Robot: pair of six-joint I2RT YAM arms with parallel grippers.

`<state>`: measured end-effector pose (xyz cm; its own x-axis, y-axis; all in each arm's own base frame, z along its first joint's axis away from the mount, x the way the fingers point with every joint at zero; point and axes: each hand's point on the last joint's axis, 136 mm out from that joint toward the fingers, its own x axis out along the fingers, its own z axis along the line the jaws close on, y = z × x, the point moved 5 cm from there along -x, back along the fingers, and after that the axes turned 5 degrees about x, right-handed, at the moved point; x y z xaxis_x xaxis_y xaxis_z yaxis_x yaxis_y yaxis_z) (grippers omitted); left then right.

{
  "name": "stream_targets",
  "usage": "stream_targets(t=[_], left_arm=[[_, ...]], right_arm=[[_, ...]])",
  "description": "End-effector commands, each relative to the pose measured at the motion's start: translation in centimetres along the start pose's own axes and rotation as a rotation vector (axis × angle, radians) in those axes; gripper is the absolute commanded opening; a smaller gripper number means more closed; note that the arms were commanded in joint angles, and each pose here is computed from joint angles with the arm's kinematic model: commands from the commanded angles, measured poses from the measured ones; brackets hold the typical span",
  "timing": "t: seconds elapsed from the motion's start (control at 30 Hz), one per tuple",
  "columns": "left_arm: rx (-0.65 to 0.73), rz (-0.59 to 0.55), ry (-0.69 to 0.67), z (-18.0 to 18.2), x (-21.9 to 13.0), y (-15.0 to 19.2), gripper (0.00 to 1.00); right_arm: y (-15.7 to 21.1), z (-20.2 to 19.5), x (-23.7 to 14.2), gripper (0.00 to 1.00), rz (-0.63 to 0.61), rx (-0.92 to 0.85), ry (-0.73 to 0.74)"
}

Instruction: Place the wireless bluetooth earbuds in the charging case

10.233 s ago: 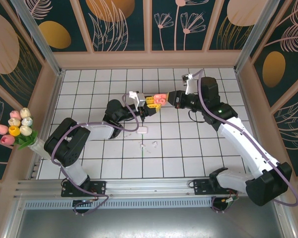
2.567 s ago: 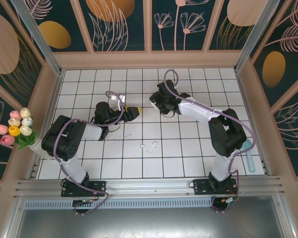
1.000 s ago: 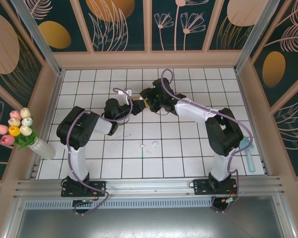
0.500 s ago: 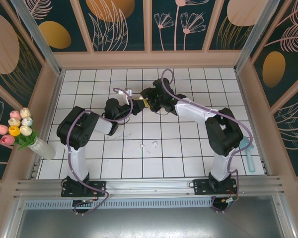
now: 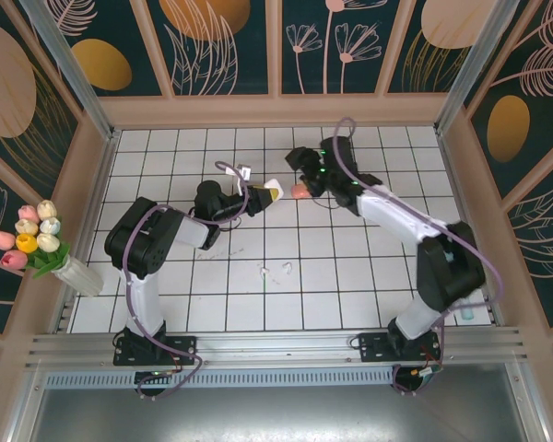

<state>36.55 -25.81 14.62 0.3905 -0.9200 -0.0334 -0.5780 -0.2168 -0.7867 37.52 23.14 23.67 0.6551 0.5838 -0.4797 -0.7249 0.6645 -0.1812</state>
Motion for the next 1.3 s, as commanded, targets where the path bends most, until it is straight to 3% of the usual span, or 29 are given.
stream_targets(t=[0.0,0.07,0.2,0.67,0.97,1.27], left_arm=[[0.051,0.056,0.18,-3.7,0.1,-1.8,0.07],[0.056,0.086,0.225,-4.5,0.1,-2.0,0.07],[0.064,0.115,0.296,-5.9,0.1,-2.9,0.07],[0.068,0.132,0.299,-6.4,0.7,-4.1,0.05],[0.073,0.147,0.303,-6.6,0.7,-4.0,0.05],[0.109,0.137,0.325,-8.2,-0.2,-4.8,0.04]], right_arm=[[0.3,-0.3,-3.0,0.72,0.034,-0.349,-0.095],[1.2,-1.5,-4.5,0.72,0.051,-0.468,-0.138],[2.0,-3.5,-6.7,0.72,0.089,-0.524,-0.224],[4.2,-1.8,-5.6,0.68,0.195,-0.584,-0.353],[4.1,-1.5,-2.8,0.65,0.213,-0.572,-0.32],[0.3,-6.3,-1.5,0.56,0.116,-0.422,-0.181]])
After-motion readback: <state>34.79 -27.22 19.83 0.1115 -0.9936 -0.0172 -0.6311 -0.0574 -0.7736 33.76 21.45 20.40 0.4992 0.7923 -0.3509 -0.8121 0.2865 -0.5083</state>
